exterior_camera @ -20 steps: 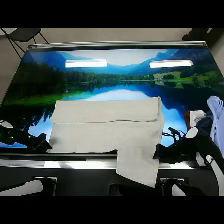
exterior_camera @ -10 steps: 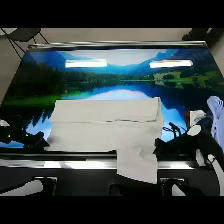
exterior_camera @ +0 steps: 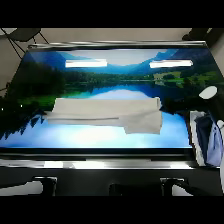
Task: Fold the shirts.
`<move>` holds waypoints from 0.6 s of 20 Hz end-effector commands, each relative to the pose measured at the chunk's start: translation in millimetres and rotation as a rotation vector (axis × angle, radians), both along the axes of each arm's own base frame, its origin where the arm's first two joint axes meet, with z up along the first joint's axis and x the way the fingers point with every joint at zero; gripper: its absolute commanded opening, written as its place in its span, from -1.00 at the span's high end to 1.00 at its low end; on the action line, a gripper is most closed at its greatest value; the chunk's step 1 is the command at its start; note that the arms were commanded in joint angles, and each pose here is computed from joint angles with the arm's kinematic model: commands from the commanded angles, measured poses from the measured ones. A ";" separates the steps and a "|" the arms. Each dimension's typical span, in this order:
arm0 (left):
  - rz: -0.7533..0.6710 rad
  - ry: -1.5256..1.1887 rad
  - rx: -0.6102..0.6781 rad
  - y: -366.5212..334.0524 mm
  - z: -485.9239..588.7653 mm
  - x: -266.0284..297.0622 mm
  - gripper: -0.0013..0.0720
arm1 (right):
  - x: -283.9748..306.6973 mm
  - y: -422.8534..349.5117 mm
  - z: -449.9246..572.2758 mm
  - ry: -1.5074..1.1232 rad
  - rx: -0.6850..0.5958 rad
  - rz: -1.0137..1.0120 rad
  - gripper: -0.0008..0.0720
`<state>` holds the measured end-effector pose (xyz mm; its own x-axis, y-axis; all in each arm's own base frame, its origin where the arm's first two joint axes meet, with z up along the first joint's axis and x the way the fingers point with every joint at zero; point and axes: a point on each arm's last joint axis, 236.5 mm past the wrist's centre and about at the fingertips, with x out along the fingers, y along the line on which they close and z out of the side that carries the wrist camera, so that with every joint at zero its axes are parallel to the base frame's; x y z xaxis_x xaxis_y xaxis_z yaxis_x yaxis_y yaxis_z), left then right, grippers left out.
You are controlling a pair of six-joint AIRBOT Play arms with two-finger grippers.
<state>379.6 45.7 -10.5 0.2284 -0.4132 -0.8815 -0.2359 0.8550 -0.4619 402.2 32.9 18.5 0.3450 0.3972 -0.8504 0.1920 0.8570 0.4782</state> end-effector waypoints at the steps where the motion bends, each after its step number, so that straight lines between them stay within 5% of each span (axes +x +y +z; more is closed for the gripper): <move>1: 0.052 -0.045 0.009 5.1 4.6 64.4 0.91 | 80.5 -3.6 4.8 -0.131 0.000 -0.096 0.86; 10: 0.007 0.073 -0.059 -25.3 -73.0 108.7 0.90 | 98.4 11.8 -68.4 -0.001 0.028 -0.123 0.85; 11: 0.007 0.075 -0.071 -28.3 -74.9 109.3 0.74 | 99.1 11.4 -68.6 -0.004 0.026 -0.124 0.85; 12: 0.008 0.072 -0.079 -30.3 -72.9 110.2 0.01 | 100.6 10.3 -66.9 -0.011 0.026 -0.128 0.70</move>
<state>488.2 25.6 -70.3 0.1973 -0.4530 -0.8694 -0.2666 0.8286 -0.4922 501.2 41.7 -39.9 0.4147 0.3682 -0.8321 0.2840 0.8164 0.5028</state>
